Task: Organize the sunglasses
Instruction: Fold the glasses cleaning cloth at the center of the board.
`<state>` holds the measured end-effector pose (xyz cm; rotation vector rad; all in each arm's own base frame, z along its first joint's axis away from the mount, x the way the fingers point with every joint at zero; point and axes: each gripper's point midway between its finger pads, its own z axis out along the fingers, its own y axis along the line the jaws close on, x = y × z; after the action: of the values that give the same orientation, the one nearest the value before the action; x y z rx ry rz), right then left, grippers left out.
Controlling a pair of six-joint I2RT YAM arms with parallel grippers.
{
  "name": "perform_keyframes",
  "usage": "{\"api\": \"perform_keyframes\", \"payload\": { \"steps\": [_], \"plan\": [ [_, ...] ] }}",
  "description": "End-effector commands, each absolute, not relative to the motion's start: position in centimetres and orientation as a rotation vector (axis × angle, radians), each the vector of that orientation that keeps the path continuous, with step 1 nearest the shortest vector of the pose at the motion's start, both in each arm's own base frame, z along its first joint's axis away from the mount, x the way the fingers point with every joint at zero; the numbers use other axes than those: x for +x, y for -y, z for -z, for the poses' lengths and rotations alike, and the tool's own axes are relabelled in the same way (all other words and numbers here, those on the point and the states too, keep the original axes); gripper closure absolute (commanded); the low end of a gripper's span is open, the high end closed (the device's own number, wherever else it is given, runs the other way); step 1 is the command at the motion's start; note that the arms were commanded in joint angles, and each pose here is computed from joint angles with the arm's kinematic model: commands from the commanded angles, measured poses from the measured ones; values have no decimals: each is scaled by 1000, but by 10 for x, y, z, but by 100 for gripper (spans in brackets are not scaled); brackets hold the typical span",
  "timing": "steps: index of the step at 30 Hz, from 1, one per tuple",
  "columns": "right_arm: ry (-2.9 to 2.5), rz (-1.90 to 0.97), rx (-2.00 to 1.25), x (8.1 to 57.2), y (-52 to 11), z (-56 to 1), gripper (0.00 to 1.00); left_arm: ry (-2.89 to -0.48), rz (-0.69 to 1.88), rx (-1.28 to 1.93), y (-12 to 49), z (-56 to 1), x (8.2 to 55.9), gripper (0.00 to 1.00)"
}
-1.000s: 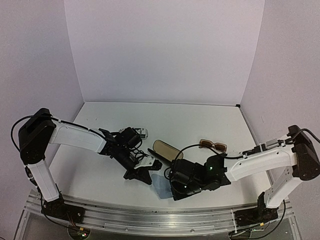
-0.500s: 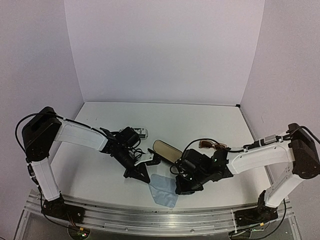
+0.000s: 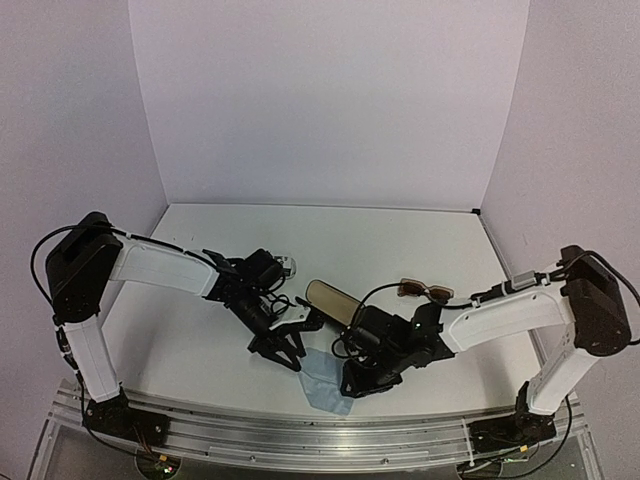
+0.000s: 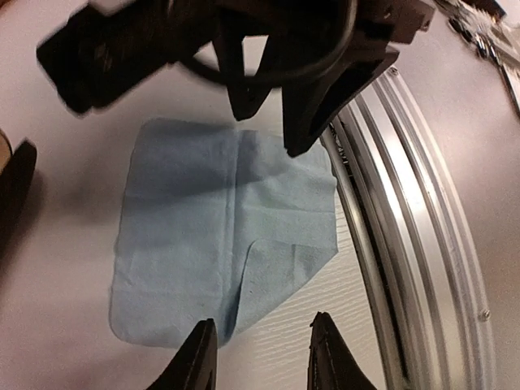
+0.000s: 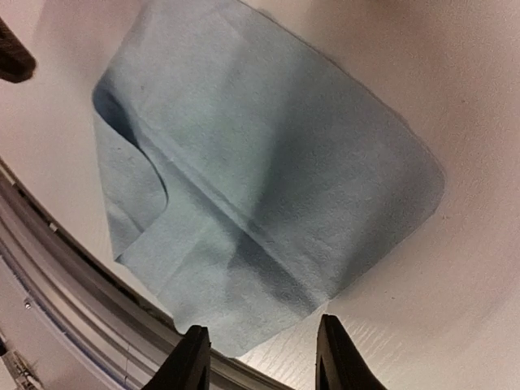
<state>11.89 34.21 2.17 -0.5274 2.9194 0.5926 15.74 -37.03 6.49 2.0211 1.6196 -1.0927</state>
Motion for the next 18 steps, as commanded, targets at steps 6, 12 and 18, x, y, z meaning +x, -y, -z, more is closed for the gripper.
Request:
{"api": "perform_keyframes", "payload": {
  "steps": [6, 12, 18],
  "plan": [
    [-2529, -240, -1108, 89, -366, -29, 51, -1461, 1240, 2028, 361, -82, 151, 30],
    [-2501, -200, -1303, 82, -370, -7, 52, -1446, 1186, 2042, 353, -79, 151, 26],
    [-2531, -178, -1253, 85, -373, 1, 67, -1454, 1178, 2039, 348, -80, 147, 26]
  ]
}}
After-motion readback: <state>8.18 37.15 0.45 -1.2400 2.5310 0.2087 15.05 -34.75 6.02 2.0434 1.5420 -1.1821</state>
